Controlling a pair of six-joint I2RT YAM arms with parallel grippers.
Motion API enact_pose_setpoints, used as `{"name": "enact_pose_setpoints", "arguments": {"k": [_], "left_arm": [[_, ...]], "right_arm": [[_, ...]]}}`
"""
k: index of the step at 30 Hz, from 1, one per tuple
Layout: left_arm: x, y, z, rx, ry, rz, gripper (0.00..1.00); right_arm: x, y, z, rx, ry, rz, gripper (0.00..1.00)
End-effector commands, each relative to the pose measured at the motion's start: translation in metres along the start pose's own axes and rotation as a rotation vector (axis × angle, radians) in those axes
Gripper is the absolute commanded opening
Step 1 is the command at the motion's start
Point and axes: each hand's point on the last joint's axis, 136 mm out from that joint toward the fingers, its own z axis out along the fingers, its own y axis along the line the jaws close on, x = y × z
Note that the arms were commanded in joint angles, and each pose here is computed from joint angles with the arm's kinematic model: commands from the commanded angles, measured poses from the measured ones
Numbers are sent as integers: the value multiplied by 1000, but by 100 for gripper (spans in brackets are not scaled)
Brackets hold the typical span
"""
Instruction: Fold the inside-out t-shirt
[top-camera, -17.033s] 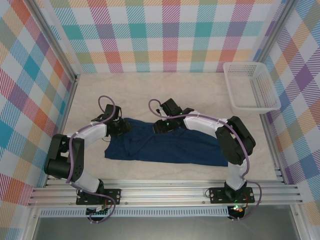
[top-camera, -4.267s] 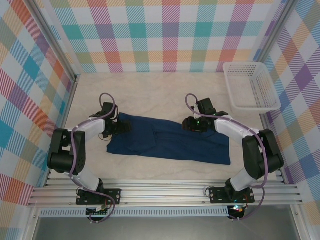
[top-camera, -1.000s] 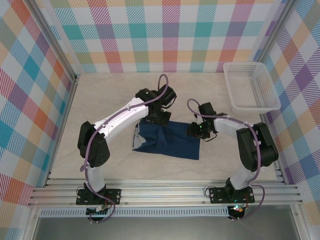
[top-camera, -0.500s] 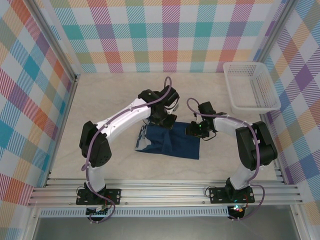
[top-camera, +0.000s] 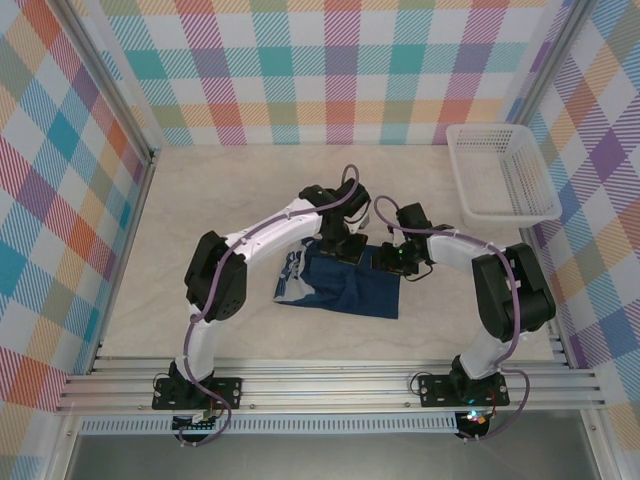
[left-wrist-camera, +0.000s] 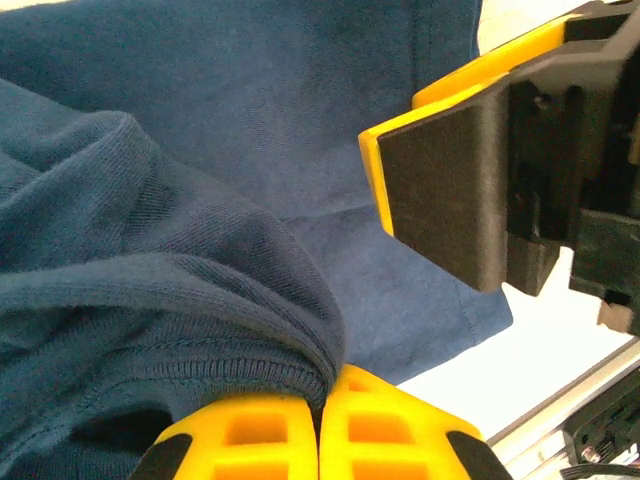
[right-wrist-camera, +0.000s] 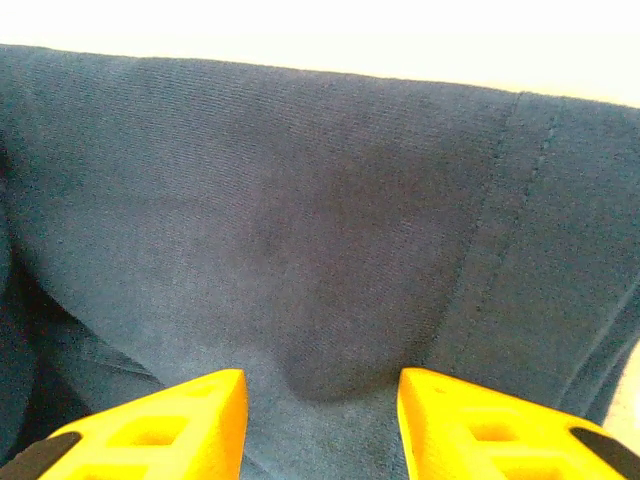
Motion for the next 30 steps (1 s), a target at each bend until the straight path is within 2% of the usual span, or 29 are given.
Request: {"name": "enact_pose_setpoints", "arguments": {"k": [1, 4, 7, 11, 16, 24, 26, 30], "left_arm": [[-5, -17, 12, 61, 0, -23, 3], [-9, -24, 23, 102, -9, -55, 12], [-11, -35, 32, 146, -12, -71, 30], [-9, -57, 33, 218, -10, -50, 47], [-10, -79, 7, 325, -38, 15, 60], [-4, -67, -42, 397, -152, 116, 90], [-2, -63, -52, 407, -174, 137, 94], [2, -39, -69, 368, -226, 122, 94]], "right_arm": [[-2, -1, -19, 3, -39, 26, 45], [-2, -11, -32, 38, -78, 48, 45], [0, -26, -44, 87, -119, 75, 45], [4, -41, -59, 144, -173, 101, 45], [8, -52, -74, 191, -243, 126, 46], [9, -53, -102, 182, -380, 134, 47], [9, -50, -105, 168, -399, 125, 48], [8, -39, -104, 121, -397, 88, 49]]}}
